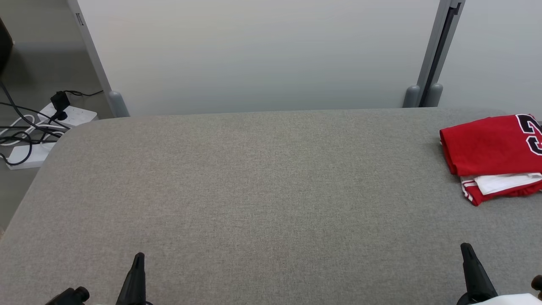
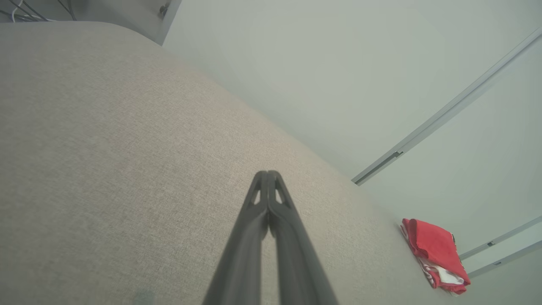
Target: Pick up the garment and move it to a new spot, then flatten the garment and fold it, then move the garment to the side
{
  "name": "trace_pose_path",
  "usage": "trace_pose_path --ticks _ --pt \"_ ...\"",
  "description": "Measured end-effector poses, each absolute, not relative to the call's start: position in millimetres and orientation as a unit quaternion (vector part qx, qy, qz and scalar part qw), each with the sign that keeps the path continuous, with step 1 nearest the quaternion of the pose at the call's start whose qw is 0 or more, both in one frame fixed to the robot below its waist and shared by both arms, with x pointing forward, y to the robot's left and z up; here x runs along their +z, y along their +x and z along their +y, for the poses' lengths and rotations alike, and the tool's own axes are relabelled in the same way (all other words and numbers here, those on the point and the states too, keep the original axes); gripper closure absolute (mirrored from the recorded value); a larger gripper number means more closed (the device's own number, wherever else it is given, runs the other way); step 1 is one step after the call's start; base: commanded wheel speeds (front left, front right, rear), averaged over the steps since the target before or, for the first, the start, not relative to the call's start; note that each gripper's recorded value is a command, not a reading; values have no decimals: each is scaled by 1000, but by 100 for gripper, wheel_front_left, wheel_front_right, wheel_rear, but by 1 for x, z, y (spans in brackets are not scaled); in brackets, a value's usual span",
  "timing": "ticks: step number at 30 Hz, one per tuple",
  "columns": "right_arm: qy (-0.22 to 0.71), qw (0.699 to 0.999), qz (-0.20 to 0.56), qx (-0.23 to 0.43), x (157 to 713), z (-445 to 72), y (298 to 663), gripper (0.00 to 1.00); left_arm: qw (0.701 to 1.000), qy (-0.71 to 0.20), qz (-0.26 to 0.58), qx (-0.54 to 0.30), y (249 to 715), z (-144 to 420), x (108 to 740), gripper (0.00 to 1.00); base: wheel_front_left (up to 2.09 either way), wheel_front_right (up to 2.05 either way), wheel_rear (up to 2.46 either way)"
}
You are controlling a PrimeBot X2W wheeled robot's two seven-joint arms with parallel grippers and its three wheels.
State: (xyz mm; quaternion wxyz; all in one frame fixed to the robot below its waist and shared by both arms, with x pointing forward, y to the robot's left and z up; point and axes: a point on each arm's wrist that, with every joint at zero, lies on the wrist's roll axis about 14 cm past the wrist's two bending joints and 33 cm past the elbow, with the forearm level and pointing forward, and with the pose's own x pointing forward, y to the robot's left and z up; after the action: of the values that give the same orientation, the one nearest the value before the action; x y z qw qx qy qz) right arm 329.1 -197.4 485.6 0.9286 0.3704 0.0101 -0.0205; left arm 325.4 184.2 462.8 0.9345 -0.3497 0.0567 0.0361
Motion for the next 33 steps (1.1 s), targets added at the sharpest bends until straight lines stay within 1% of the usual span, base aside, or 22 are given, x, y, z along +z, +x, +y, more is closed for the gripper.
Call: trace_pose_path --ticks 21,33 --pt "483 875 25 -40 478 -203 341 100 880 -469 64 42 339 186 462 100 0 0 0" --pt "542 840 24 -37 481 -202 351 100 843 -532 61 43 348 187 464 100 0 0 0"
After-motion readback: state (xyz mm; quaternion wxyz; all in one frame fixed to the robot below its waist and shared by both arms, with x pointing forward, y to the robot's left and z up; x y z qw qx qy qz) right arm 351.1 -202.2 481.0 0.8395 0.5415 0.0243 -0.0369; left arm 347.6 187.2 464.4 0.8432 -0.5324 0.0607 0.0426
